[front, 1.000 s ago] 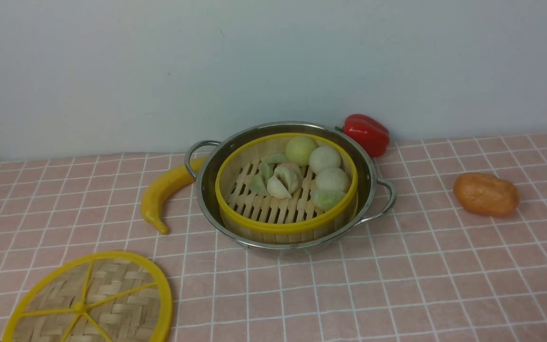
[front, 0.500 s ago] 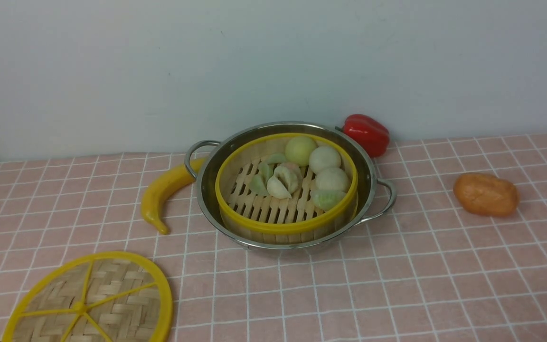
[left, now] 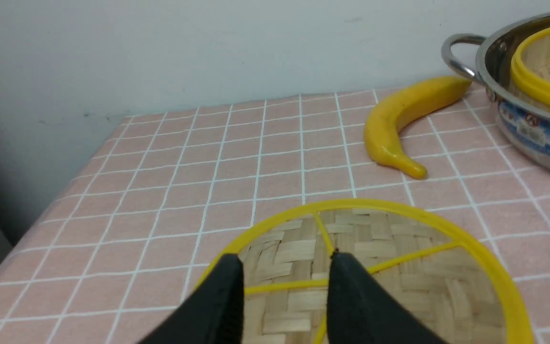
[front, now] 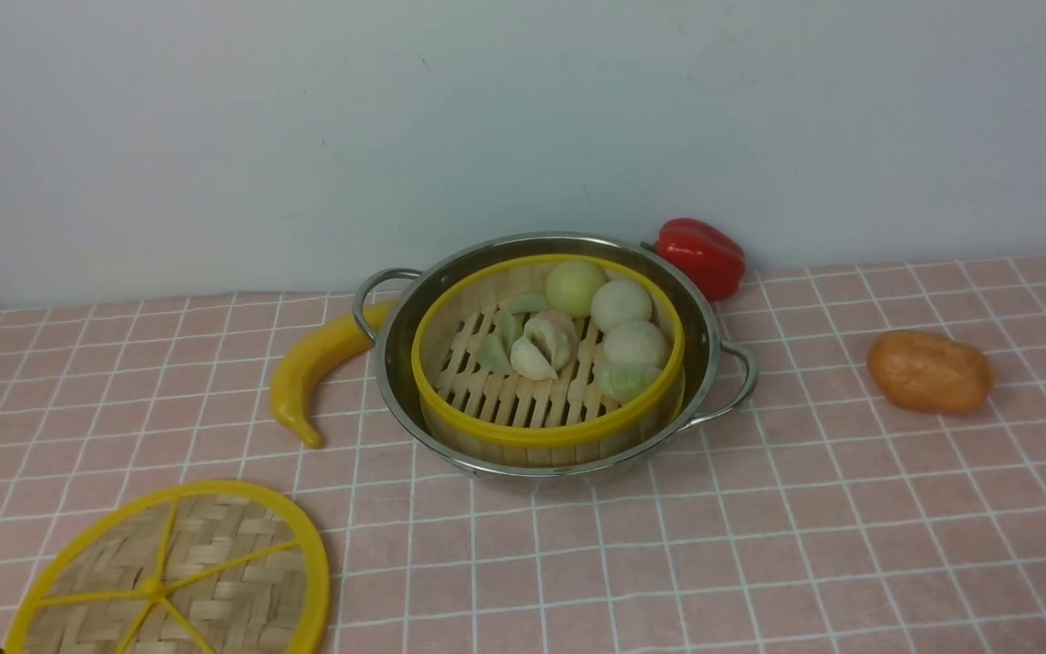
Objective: Place the steamer in the pot on the pink tablecloth, and put the lid on the steamer.
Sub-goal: 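Grasp the bamboo steamer lid lying on the table by its centre knob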
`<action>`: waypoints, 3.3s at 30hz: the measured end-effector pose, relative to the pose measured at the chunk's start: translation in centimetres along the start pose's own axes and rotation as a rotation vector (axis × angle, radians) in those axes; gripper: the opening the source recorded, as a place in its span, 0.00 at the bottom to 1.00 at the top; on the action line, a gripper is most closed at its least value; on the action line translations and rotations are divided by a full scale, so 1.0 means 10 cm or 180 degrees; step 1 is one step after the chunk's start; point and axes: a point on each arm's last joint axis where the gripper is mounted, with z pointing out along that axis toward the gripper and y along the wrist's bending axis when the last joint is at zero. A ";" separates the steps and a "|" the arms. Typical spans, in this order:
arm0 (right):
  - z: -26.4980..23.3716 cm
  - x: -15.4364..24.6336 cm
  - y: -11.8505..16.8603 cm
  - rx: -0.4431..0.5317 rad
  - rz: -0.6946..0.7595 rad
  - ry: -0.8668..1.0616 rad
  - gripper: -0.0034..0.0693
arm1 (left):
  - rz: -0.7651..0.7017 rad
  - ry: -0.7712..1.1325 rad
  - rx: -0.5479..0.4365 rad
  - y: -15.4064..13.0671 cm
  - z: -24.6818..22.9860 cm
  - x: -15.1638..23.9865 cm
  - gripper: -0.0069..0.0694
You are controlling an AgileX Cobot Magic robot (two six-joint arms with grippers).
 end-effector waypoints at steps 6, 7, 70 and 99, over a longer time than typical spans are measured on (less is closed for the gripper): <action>0.00 0.00 0.00 0.0000 0.0000 0.0000 0.38 | -0.0628 -0.0316 0.0108 -0.02 0.00 -0.09 0.41; 0.00 0.00 0.00 -0.0002 0.0000 -0.0003 0.38 | -0.0748 -0.0467 0.0107 -0.01 -0.01 -0.14 0.41; 0.00 -0.01 0.00 -0.0011 0.0000 -0.0018 0.38 | -0.0001 0.4266 0.0662 0.01 2.23 -0.62 0.41; 0.00 -0.01 0.00 -0.0011 0.0000 -0.0018 0.38 | 0.0164 0.4487 0.0829 0.02 2.45 -0.60 0.24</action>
